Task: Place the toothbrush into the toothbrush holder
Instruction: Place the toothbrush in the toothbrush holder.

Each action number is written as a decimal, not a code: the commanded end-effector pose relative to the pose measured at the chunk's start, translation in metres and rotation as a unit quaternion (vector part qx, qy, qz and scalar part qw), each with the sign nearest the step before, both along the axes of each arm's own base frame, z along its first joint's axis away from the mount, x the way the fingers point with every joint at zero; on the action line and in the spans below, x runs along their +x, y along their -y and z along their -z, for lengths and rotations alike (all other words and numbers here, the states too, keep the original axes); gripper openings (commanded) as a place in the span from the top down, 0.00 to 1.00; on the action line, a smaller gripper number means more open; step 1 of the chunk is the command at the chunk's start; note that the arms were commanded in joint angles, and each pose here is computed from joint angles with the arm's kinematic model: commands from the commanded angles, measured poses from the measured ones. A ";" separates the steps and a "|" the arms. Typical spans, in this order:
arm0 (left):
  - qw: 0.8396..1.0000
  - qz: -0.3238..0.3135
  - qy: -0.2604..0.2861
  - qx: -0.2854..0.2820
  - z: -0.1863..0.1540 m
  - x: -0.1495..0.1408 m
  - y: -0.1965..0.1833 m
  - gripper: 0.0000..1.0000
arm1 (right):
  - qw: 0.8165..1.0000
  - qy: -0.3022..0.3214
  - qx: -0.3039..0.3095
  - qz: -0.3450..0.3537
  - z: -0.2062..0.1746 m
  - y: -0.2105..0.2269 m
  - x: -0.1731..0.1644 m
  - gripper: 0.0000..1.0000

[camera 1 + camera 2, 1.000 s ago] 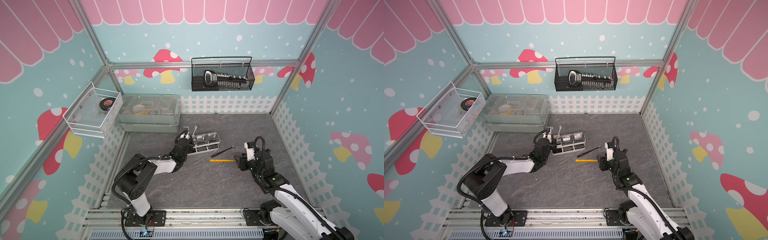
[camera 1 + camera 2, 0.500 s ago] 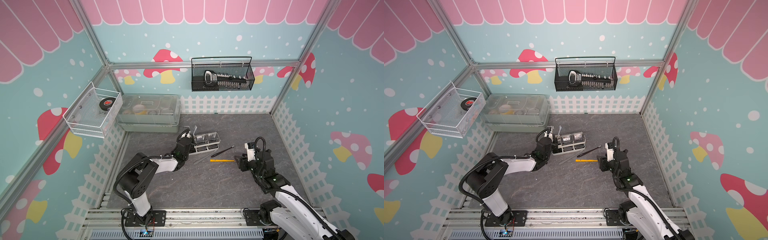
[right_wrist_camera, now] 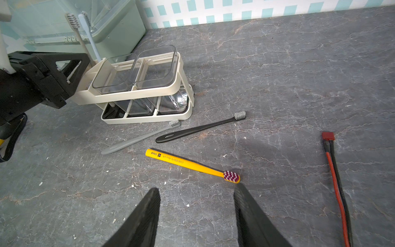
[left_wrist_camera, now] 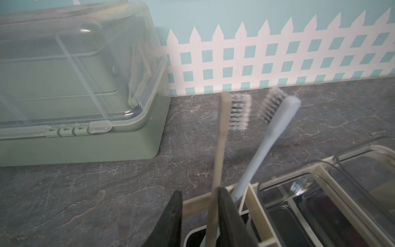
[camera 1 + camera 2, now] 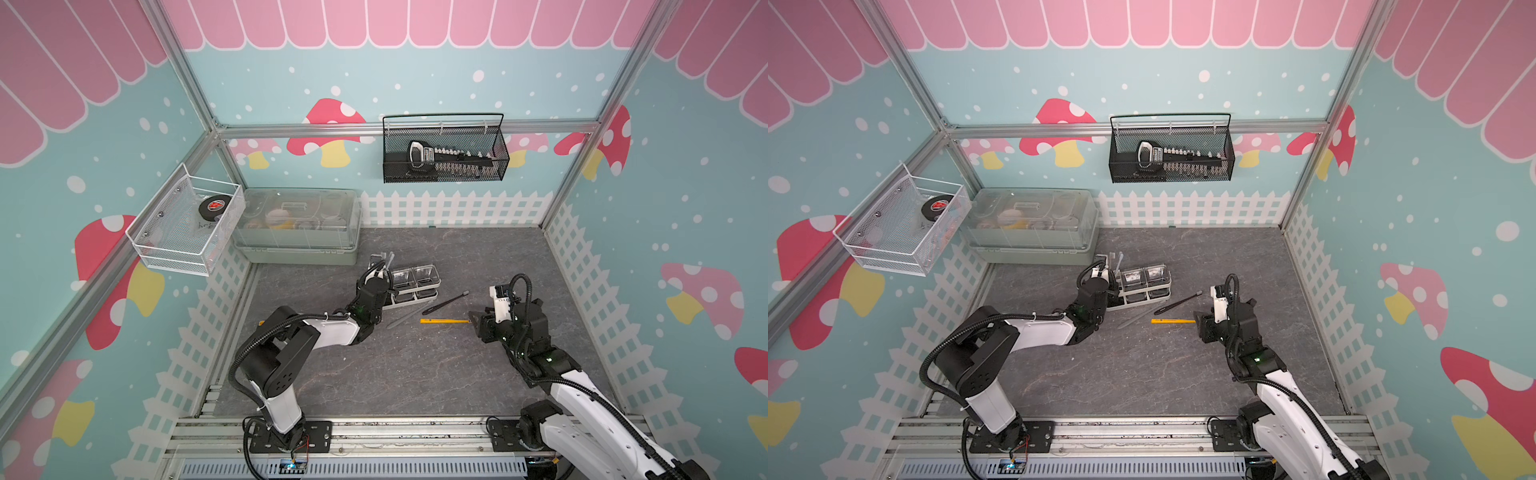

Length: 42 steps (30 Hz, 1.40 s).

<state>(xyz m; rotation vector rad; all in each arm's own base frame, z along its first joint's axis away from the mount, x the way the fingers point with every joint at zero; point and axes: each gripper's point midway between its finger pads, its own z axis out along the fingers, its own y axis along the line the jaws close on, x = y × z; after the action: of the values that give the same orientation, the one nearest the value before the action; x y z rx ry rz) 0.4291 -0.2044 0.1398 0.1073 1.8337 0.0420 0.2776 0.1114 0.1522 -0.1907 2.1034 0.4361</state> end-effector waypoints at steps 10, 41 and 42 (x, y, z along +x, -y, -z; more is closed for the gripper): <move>0.998 -0.023 0.045 0.030 -0.032 -0.021 -0.007 0.58 | 1.000 0.004 -0.009 0.002 -0.004 0.003 0.003 0.44; 0.997 0.074 0.031 0.020 -0.086 -0.109 0.014 0.50 | 0.998 -0.047 -0.032 0.031 -0.018 0.014 0.001 0.44; 0.996 0.082 0.031 0.019 -0.086 -0.112 0.014 0.50 | 0.998 -0.048 -0.030 0.033 -0.018 0.015 0.000 0.44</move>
<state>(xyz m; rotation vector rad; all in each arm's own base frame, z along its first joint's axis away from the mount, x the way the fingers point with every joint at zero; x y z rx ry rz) 0.3267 -0.2204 0.2395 0.2342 1.7160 -0.0207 0.2824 0.1044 0.1750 -0.1610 2.1679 0.3837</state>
